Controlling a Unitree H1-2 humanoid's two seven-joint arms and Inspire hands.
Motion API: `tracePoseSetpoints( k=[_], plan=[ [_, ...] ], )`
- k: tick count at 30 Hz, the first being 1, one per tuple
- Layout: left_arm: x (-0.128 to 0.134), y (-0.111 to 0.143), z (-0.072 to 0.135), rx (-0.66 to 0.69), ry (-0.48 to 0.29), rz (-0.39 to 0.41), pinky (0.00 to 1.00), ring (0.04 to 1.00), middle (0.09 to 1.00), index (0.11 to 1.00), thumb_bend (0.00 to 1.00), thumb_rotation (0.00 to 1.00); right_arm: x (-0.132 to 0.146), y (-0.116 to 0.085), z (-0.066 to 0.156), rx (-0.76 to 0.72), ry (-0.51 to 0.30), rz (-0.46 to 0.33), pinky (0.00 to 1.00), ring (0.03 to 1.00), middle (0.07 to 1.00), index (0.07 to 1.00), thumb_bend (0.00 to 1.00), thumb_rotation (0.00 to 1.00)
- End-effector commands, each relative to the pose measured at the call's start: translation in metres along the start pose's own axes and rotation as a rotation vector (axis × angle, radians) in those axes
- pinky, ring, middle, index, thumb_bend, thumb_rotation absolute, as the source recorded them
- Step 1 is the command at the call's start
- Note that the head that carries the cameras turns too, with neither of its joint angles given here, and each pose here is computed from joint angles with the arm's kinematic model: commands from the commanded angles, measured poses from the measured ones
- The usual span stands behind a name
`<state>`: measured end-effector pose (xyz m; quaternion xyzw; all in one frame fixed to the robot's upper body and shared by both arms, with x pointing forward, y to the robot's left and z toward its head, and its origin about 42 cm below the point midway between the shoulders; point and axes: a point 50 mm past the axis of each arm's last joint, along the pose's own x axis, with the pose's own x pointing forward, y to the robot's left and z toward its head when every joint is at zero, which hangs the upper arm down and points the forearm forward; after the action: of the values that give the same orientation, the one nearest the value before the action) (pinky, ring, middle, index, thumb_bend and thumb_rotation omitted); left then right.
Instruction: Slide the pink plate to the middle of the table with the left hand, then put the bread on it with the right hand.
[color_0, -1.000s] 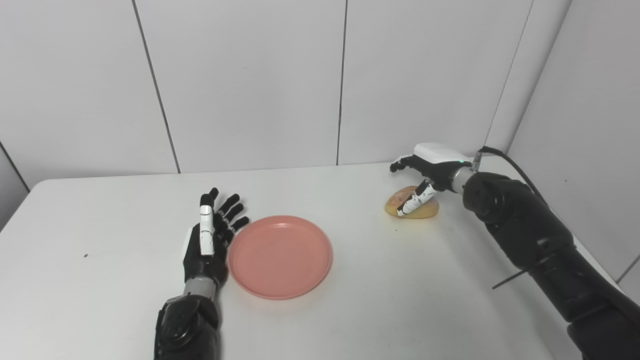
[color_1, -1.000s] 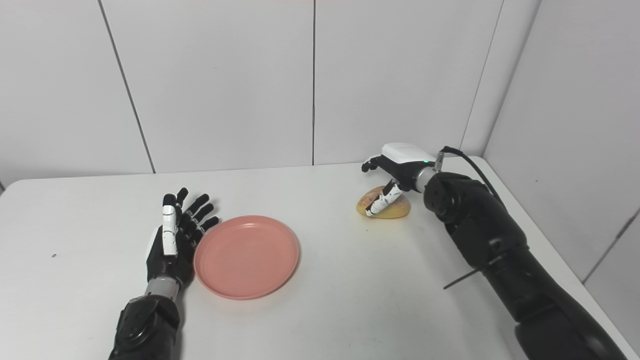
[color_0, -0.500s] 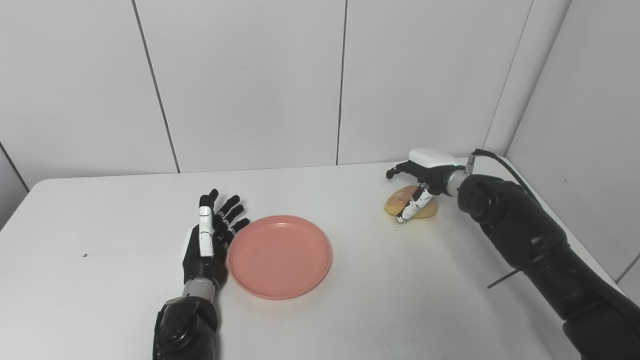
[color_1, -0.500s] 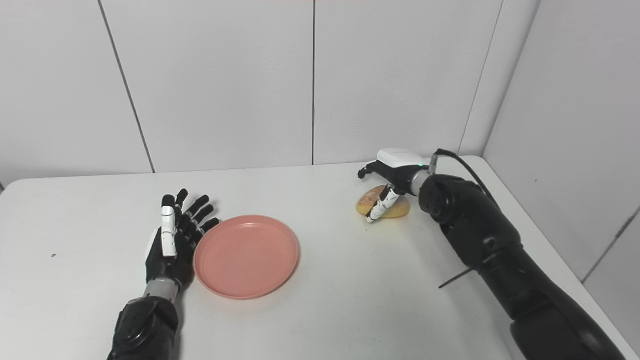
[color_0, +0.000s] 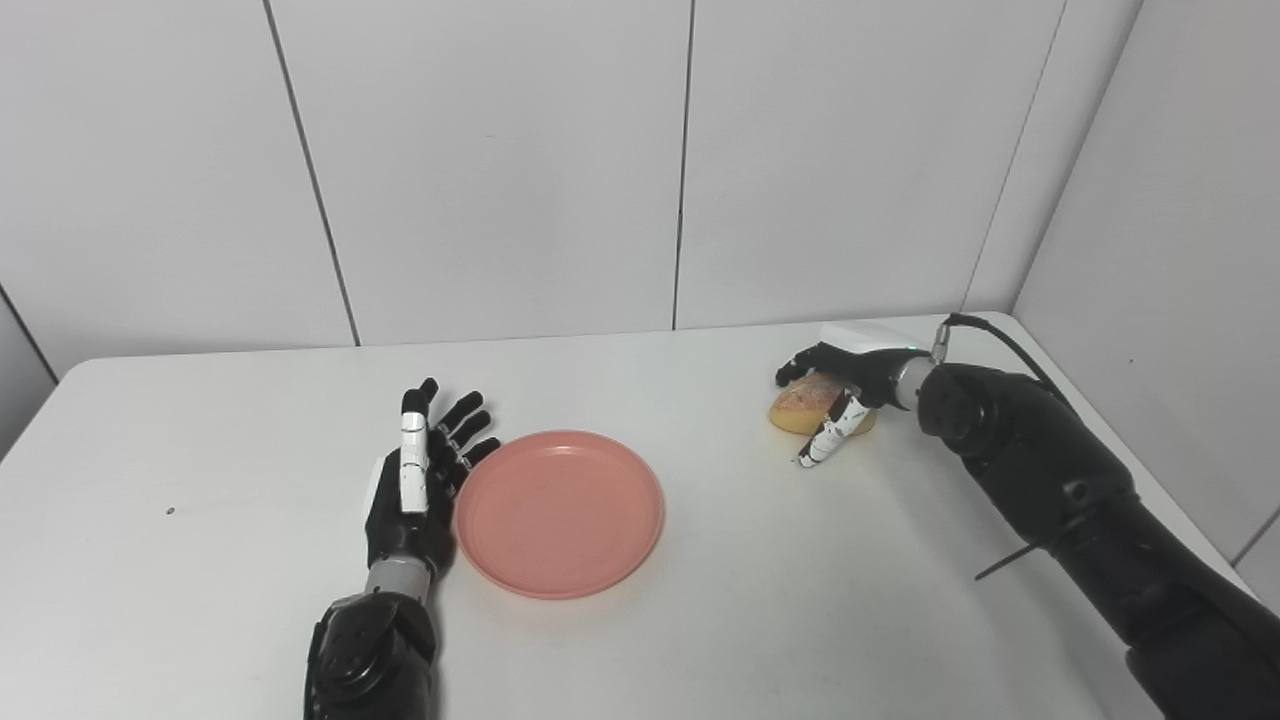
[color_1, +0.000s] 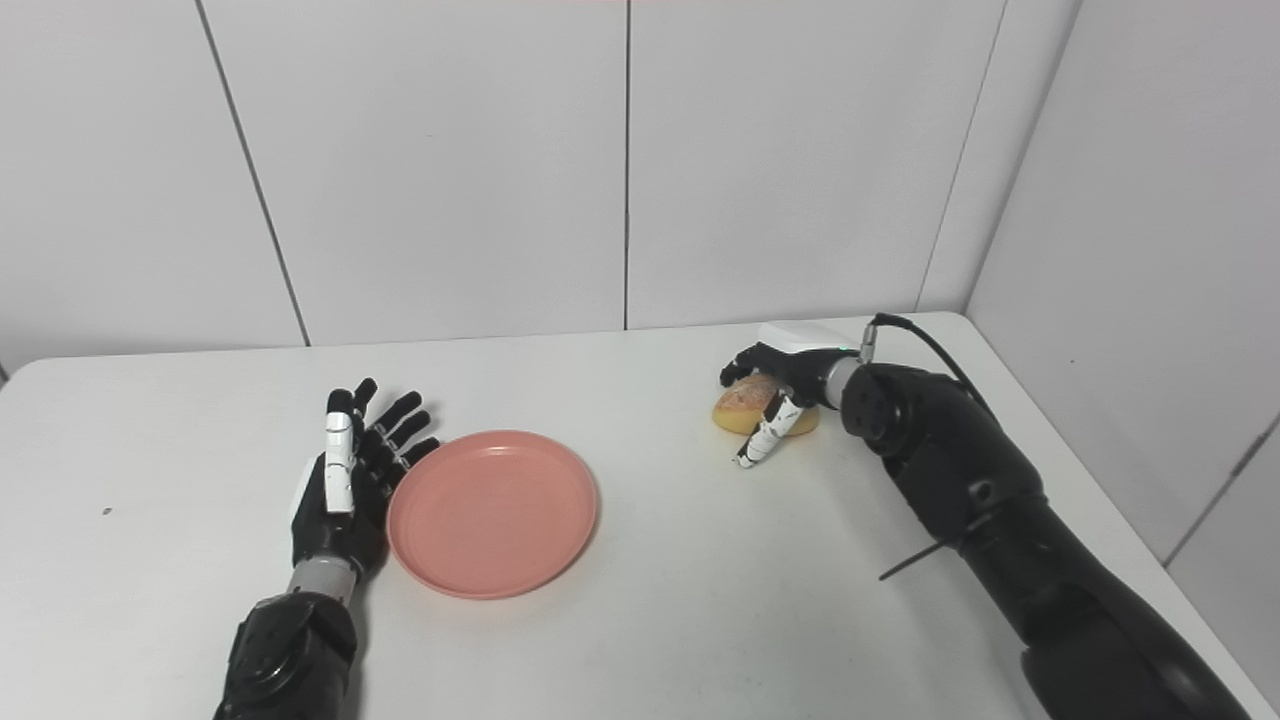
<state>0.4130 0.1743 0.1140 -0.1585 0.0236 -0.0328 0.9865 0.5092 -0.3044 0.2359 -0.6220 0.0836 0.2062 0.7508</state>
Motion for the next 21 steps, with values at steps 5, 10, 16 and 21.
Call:
tracePoseSetpoints(
  k=[5,10,16,21],
  plan=[
    [-0.0092,0.0070,-0.0194,0.003,0.110,0.031,0.74,0.839,0.842,0.979,0.72,0.95,-0.0037,-0.0340,0.0003,-0.054,-0.045,-0.156,0.57,0.666,0.716,0.691,0.84,0.09],
    [-0.0092,0.0068,-0.0197,0.007,0.113,0.030,0.73,0.832,0.841,0.983,0.73,0.94,-0.0029,-0.0306,0.0005,-0.059,-0.046,-0.244,0.45,0.531,0.551,0.510,0.57,0.00],
    [-0.0103,0.0069,-0.0191,0.014,0.111,0.027,0.74,0.837,0.841,0.979,0.72,0.96,-0.0027,-0.0320,0.0026,-0.071,-0.044,-0.258,0.34,0.410,0.478,0.522,0.52,0.00],
    [-0.0090,0.0065,-0.0184,0.013,0.112,0.026,0.73,0.836,0.844,0.987,0.72,0.96,-0.0029,-0.0346,0.0056,-0.078,-0.055,-0.254,0.41,0.442,0.519,0.482,0.52,0.00]
  ],
)
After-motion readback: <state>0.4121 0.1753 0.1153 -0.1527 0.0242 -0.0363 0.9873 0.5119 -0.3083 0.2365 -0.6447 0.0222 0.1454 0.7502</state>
